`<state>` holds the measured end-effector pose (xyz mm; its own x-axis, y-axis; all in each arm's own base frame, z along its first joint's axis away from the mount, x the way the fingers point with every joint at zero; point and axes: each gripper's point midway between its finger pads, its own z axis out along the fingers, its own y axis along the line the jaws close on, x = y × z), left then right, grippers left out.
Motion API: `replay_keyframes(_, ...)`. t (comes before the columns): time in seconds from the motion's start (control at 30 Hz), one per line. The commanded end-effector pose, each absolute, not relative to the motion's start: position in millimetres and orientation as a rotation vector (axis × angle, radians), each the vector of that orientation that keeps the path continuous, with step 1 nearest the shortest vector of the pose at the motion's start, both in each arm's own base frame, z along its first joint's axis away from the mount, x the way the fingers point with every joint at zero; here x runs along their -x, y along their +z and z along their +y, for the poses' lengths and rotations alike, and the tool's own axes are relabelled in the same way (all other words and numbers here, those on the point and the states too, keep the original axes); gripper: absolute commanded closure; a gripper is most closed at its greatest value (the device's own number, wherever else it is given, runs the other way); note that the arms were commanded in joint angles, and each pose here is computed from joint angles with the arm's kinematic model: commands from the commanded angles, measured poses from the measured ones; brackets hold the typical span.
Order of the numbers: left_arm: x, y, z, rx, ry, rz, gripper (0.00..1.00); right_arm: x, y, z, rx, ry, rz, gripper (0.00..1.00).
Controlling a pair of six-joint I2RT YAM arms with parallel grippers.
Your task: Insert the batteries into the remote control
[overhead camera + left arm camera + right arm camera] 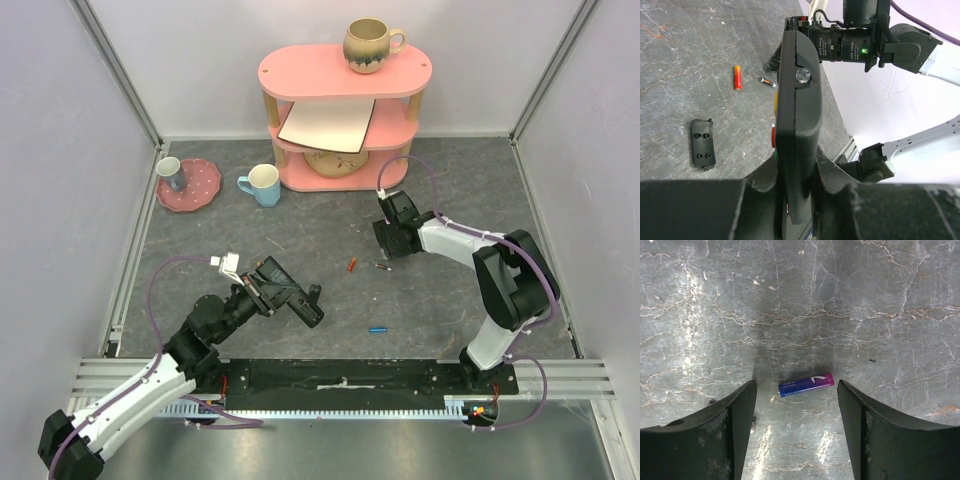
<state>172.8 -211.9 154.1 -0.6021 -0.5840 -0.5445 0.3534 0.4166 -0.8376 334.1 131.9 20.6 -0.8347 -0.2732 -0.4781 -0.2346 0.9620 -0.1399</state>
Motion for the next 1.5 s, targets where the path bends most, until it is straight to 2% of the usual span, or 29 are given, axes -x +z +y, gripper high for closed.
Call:
replay_keyframes(0.0,-172.4,149.6,-211.5,0.187,-1.330,1.766,0.98,-337.7,15.5,130.3,0.372,-0.091,2.599,0.28)
replay_keyframes(0.97,-172.4,143.6,-211.6,0.193,-1.323,1.786,0.98,-312.6,-4.1,121.8,0.264,0.036,2.688,0.41)
replay_keyframes(1.1,-172.3,143.2,-211.9,0.193,-1.326,1.785,0.98,-310.3,-2.6,122.1,0.255,0.046,2.684,0.40)
replay_keyframes(1.2,-172.4,143.6,-212.0,0.192,-1.327,1.784,0.98,-307.9,0.5,123.5,0.244,0.067,2.679,0.33)
replay_keyframes(1.47,-171.8,142.2,-213.1,0.192,-1.333,1.789,0.98,-302.8,1.7,120.7,0.245,0.064,2.684,0.37)
